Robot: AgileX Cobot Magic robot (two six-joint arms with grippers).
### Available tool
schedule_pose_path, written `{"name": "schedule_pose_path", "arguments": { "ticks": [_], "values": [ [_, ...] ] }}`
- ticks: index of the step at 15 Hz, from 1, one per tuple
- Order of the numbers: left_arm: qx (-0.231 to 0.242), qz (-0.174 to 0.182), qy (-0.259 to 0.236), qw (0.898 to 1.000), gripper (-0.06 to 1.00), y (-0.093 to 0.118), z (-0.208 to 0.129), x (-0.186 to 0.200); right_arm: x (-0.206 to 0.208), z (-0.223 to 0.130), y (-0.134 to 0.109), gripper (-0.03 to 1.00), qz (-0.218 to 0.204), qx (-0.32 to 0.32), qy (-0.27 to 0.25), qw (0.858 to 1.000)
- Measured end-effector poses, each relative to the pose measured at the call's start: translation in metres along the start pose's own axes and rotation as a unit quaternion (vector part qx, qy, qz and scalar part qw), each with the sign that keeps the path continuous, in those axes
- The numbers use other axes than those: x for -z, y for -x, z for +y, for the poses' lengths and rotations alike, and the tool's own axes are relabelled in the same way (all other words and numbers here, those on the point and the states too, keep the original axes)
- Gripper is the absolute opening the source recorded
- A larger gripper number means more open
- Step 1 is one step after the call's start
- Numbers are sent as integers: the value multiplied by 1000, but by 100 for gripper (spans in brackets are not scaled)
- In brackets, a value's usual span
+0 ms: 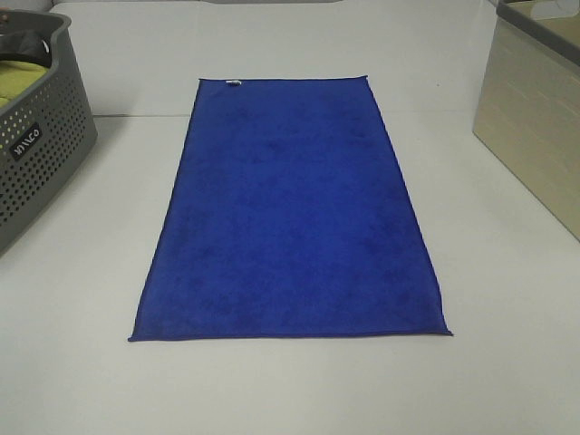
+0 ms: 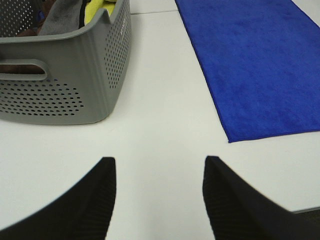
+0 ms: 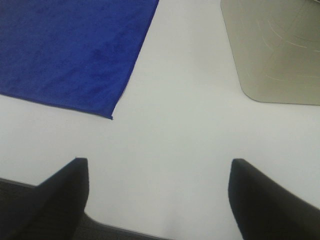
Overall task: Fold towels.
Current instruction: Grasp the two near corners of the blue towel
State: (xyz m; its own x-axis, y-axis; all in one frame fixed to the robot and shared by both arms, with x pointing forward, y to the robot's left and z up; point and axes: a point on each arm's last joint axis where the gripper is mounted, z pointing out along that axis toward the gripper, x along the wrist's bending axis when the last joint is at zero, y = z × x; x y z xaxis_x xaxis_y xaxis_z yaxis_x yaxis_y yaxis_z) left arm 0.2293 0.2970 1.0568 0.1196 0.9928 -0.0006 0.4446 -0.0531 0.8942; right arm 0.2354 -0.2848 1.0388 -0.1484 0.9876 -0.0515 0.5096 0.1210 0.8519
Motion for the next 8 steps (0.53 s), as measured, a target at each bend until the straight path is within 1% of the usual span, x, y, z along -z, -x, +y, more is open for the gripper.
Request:
{"name": "schedule_pose_path", "arguments": {
  "ticks": [8],
  "values": [
    [0,0,0,1000,51,0,0,0,0,0,0,75,0,0,0,1000]
  ]
}}
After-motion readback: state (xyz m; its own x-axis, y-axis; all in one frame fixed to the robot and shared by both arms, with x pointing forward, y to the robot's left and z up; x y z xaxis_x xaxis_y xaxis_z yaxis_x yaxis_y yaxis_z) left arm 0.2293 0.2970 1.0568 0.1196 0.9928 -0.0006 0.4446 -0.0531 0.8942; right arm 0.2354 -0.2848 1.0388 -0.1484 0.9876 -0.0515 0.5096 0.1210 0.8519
